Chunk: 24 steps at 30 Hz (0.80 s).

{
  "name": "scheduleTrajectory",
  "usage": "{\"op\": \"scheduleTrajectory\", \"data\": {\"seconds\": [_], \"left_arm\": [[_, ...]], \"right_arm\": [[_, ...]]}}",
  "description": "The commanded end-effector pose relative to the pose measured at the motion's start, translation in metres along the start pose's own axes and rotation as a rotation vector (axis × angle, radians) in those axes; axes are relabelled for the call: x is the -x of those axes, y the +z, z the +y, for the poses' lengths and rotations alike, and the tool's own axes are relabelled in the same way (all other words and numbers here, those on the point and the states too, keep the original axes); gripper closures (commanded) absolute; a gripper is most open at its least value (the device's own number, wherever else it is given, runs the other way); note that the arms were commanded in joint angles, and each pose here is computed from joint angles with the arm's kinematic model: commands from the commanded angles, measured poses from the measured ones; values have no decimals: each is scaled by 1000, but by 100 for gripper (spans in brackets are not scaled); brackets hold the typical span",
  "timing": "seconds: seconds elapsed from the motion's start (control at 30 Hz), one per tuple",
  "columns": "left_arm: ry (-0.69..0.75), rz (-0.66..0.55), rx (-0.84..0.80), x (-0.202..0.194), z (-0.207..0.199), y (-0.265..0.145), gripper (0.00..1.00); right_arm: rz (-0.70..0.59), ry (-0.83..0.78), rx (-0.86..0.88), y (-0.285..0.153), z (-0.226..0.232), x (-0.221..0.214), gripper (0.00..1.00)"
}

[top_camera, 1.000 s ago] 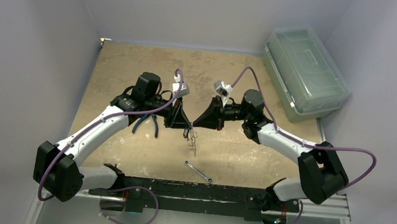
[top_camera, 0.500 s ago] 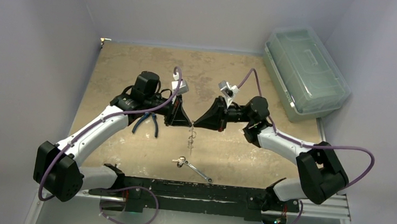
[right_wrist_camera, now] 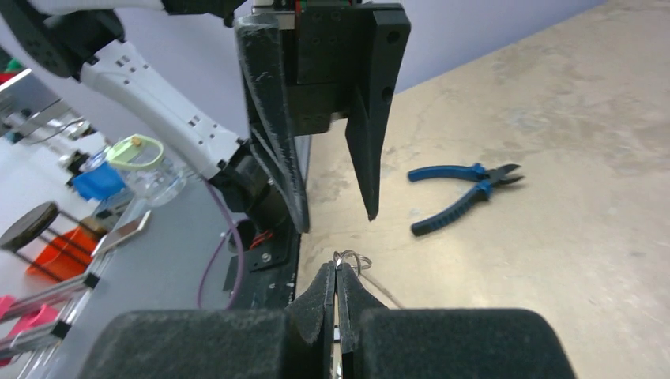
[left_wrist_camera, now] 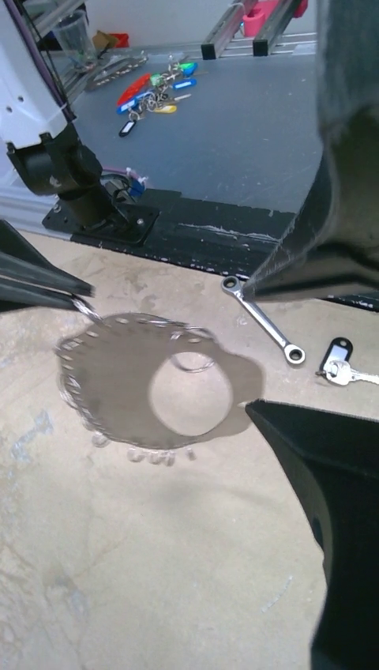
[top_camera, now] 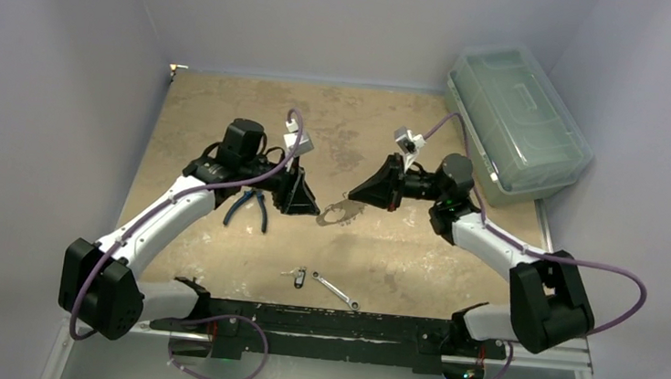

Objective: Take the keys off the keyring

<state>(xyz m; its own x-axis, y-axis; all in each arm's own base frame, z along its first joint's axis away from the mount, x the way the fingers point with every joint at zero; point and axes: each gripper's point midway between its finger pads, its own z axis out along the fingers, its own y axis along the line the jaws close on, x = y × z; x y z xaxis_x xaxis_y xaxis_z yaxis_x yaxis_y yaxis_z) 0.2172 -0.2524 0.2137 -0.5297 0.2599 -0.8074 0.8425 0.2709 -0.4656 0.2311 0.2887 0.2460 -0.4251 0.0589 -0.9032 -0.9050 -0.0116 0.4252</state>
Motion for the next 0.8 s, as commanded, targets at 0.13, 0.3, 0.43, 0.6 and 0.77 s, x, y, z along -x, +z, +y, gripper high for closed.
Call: {"op": "scheduleTrajectory", "data": {"seconds": [0.13,0.3,0.43,0.6,0.77], "left_arm": [[1,4,108,3,28,-8,33],[43,68,110,-11,33,-10,30],[138,191,88,-40,27,-8,30],[269,387,107,-94,26,-14,31],[420,522,110,-126,37,-25,34]], "right_arm": [[-7,60,-164,-37,-22,-6,100],[89,62,-332,-51,-52,-19,100],[85,66,-476,-58,-87,-20,100],[123,85,-585,-64,-129,-31,100],[166,128,-631,-67,-153,-54,100]]}}
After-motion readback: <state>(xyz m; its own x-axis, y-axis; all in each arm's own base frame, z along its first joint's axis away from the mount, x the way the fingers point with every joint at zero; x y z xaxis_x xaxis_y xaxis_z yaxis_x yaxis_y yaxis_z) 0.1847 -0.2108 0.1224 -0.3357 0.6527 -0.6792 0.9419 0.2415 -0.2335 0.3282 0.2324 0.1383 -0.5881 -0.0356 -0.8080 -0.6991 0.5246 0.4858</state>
